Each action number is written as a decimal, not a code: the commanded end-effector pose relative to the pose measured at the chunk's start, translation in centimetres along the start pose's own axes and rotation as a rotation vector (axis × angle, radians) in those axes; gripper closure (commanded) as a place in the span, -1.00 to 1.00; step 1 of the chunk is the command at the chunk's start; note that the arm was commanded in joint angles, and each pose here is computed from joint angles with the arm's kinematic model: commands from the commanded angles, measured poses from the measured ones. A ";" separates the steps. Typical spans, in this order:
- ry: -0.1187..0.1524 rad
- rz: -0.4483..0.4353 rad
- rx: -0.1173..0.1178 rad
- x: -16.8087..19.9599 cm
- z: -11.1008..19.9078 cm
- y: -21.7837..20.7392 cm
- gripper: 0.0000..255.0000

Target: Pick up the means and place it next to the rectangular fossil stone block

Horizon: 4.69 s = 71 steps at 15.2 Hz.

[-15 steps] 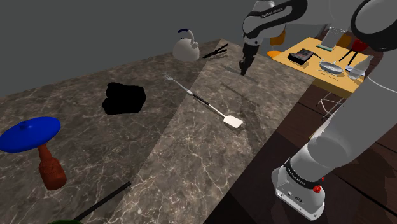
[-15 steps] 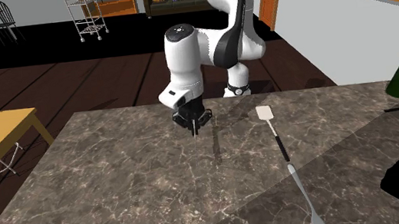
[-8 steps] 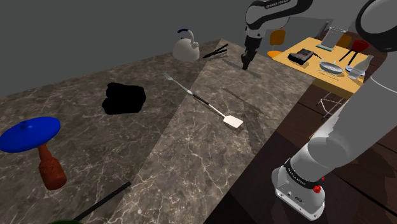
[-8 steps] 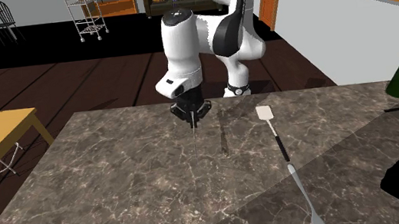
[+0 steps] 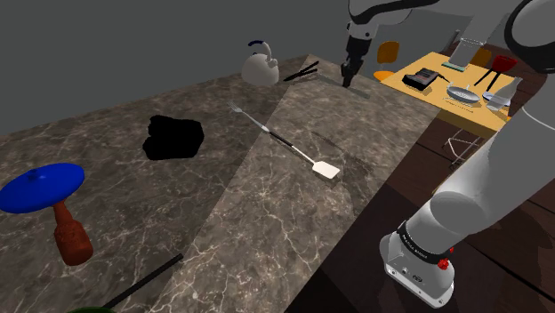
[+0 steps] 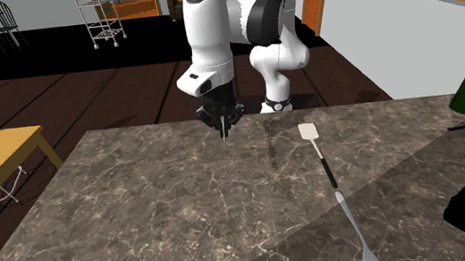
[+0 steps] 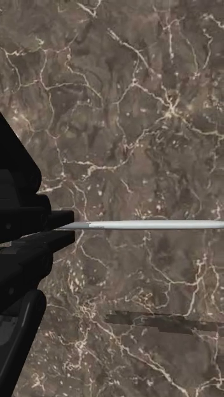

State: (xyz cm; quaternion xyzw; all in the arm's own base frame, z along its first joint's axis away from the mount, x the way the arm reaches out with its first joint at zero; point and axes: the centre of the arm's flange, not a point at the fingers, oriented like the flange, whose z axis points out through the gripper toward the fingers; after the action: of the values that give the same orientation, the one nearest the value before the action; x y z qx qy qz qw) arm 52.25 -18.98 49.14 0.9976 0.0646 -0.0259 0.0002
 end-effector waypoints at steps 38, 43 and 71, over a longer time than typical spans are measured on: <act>0.000 0.000 0.000 15.2 -0.3 -44.2 1.00; 0.000 0.000 0.000 15.4 2.3 -44.2 1.00; 0.000 0.000 0.000 15.8 11.5 -44.1 -1.00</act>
State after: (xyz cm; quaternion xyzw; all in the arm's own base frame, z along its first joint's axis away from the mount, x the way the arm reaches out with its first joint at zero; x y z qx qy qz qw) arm 61.64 26.79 36.92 0.9976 0.0646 -0.0261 0.0002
